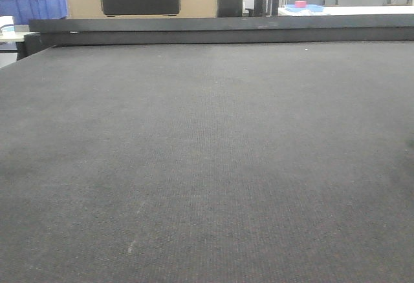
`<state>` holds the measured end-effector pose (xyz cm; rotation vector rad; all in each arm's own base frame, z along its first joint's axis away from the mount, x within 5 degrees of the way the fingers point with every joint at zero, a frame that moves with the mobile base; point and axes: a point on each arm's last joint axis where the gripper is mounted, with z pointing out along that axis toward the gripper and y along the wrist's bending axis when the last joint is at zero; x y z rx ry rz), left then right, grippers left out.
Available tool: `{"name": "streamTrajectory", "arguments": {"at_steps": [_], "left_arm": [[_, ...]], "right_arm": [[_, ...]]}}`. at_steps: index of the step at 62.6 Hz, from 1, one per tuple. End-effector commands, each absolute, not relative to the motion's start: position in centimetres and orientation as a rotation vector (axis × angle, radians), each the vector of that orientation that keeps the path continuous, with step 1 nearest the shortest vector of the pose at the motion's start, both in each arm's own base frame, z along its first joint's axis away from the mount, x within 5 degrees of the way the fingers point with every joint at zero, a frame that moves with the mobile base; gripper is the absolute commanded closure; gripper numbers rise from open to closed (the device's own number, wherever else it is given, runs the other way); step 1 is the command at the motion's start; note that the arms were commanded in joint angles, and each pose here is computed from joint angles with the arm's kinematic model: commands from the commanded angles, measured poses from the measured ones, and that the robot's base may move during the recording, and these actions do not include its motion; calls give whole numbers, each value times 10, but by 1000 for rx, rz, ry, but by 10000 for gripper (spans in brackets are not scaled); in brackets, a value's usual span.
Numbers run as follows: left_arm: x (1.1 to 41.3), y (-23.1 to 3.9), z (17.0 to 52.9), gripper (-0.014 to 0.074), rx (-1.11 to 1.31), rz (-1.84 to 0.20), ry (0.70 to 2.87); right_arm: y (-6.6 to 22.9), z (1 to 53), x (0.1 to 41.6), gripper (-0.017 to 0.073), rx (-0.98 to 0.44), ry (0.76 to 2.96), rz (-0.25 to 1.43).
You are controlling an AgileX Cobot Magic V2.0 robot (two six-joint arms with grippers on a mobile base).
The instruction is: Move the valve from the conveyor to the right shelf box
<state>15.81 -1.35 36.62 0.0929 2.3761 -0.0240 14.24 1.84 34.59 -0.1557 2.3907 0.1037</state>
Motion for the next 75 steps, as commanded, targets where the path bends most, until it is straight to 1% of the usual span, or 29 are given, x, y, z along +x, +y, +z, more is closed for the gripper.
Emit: {"name": "streamTrajectory", "arguments": {"at_steps": [1, 8, 15, 31, 35, 38, 41, 47, 48, 52, 56, 58, 60, 66, 75], "left_arm": [[177, -15, 368, 704, 89, -30, 2408], [197, -18, 365, 704, 90, -30, 2408], [206, -18, 359, 704, 92, -29, 2431], [209, -20, 355, 704, 84, -48, 2458], [209, -20, 355, 704, 84, -48, 2458], [209, -20, 355, 704, 84, -48, 2458], [209, -20, 355, 704, 84, -48, 2458], [209, -20, 355, 704, 84, -48, 2456], [209, -20, 355, 704, 84, -48, 2456], [209, -20, 355, 704, 84, -48, 2453], [210, -20, 355, 704, 84, -48, 2447], [210, -20, 355, 704, 84, -48, 2447], [210, -20, 355, 704, 84, -48, 2447], [210, -20, 355, 704, 84, -48, 2447], [210, -20, 355, 704, 84, -48, 2447]], "right_arm": [[18, 349, 163, 727, -170, 2511, 64], [20, 348, 187, 727, -179, 2632, 63], [22, 346, 207, 727, -185, 2711, 63], [26, 344, 249, 727, -190, 2782, 62], [26, 340, 256, 708, -191, 2799, 62], [27, 334, 261, 663, -191, 2820, 61], [27, 330, 265, 588, -192, 2837, 61], [28, 319, 273, 381, -194, 2875, 61], [28, 318, 274, 328, -194, 2880, 61], [28, 312, 278, 163, -195, 2904, 60], [28, 306, 282, 50, -196, 2923, 60], [29, 304, 283, 14, -196, 2931, 60], [29, 301, 285, -5, -196, 2942, 60], [29, 289, 291, 11, -198, 2982, 59], [30, 268, 299, 11, -201, 3054, 58]]}}
